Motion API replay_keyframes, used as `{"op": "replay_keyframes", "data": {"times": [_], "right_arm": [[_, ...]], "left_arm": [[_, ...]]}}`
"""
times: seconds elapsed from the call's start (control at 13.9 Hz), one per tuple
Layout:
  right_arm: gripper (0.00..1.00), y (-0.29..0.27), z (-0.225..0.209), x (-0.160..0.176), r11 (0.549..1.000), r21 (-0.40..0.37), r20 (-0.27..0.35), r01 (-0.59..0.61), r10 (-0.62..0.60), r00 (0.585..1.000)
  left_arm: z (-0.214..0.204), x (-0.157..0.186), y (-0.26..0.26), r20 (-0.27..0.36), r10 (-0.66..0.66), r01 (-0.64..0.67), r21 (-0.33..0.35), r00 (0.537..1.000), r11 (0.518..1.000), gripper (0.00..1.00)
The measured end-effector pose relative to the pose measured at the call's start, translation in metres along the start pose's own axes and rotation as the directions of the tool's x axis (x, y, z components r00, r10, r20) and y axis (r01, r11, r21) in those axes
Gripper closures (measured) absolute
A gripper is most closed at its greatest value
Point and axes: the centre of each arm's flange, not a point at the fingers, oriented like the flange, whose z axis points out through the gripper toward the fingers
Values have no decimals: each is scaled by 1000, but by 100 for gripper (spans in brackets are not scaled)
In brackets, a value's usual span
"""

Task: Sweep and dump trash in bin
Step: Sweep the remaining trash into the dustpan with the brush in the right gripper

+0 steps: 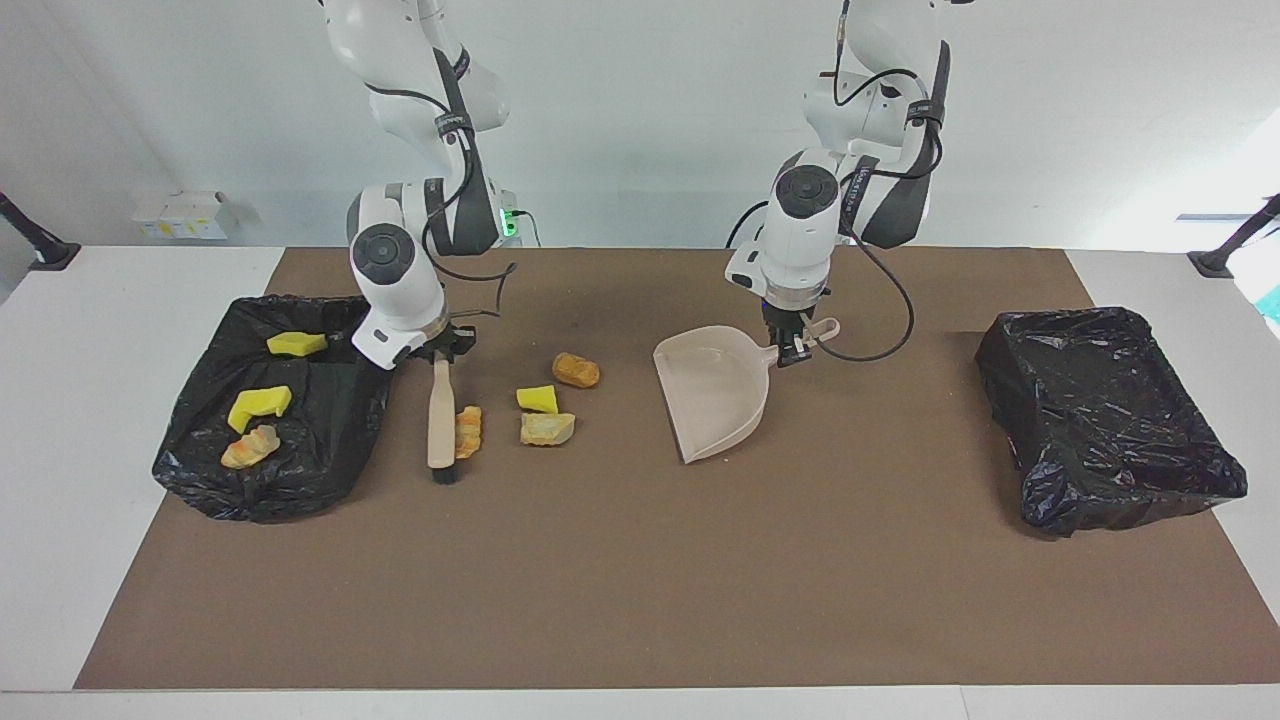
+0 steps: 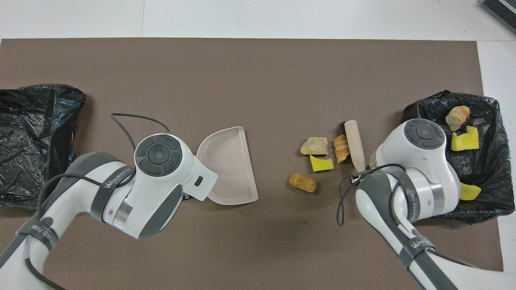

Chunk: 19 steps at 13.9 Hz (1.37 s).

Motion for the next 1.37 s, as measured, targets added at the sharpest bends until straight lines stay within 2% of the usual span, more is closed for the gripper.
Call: {"op": "replay_keyframes", "data": {"times": [0.57, 0.93, 1.15, 1.37], "right_arm": [[73, -94, 9, 2, 997, 78, -21, -17, 19, 1000], [73, -190, 7, -6, 985, 172, -5, -34, 36, 999], [73, -256, 1, -13, 965, 260, 2, -38, 39, 999], [73, -280, -8, -19, 952, 301, 11, -59, 58, 998]], "left_arm": [[6, -2, 1, 11, -37, 37, -14, 999, 999, 68], [9, -3, 4, 31, -92, 93, -31, 995, 995, 68], [11, -4, 6, 39, -108, 110, -37, 993, 993, 68], [13, -4, 7, 43, -111, 112, -41, 993, 993, 68]]}}
